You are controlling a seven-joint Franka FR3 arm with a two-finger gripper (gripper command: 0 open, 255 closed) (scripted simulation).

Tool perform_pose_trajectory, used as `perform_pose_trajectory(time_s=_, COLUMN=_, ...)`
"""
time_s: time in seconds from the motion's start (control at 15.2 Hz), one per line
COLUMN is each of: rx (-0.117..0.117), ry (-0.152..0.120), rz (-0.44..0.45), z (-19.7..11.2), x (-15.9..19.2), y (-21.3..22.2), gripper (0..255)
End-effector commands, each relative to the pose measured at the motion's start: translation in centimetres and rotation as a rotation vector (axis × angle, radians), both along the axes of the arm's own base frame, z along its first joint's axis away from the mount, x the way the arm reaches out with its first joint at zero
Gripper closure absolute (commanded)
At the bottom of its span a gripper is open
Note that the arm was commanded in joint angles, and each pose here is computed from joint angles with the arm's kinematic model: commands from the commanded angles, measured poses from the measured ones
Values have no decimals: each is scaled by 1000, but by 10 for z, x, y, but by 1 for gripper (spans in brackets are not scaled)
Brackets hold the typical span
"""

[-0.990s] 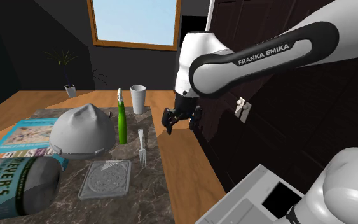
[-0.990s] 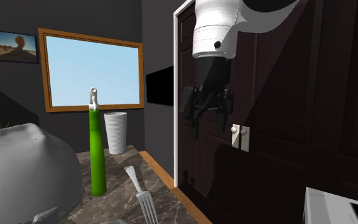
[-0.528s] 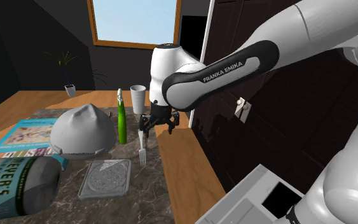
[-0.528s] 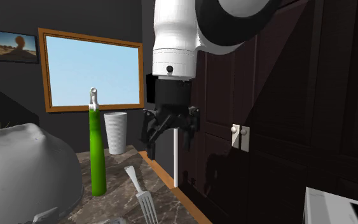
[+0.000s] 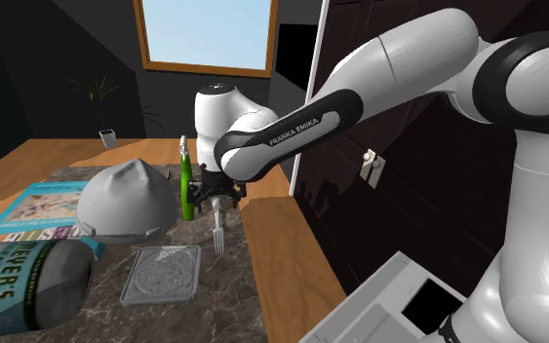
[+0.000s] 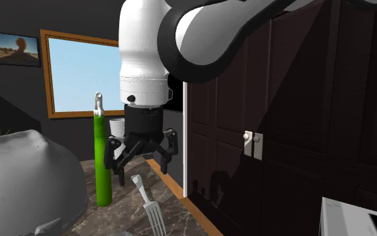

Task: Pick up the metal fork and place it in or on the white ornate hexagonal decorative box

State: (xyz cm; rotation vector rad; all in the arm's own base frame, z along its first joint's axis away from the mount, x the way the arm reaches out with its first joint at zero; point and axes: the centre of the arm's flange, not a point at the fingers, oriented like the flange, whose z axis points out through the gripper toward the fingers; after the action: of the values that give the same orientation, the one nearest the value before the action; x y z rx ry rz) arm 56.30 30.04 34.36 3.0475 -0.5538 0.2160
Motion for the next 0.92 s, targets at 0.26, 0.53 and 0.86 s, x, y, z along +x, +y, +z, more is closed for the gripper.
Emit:
perform_pose_trajectory(time_s=0.26, rx=-1, ry=-2, rz=-3, z=-31, x=5, y=-1, gripper=0)
perform_pose_trajectory(time_s=0.53, rx=-1, ry=-2, rz=-3, z=-34, x=6, y=-2, gripper=0)
perform_pose_trajectory(time_s=0.86, rx=-1, ry=-2, rz=-3, z=-34, x=6, y=-2, gripper=255)
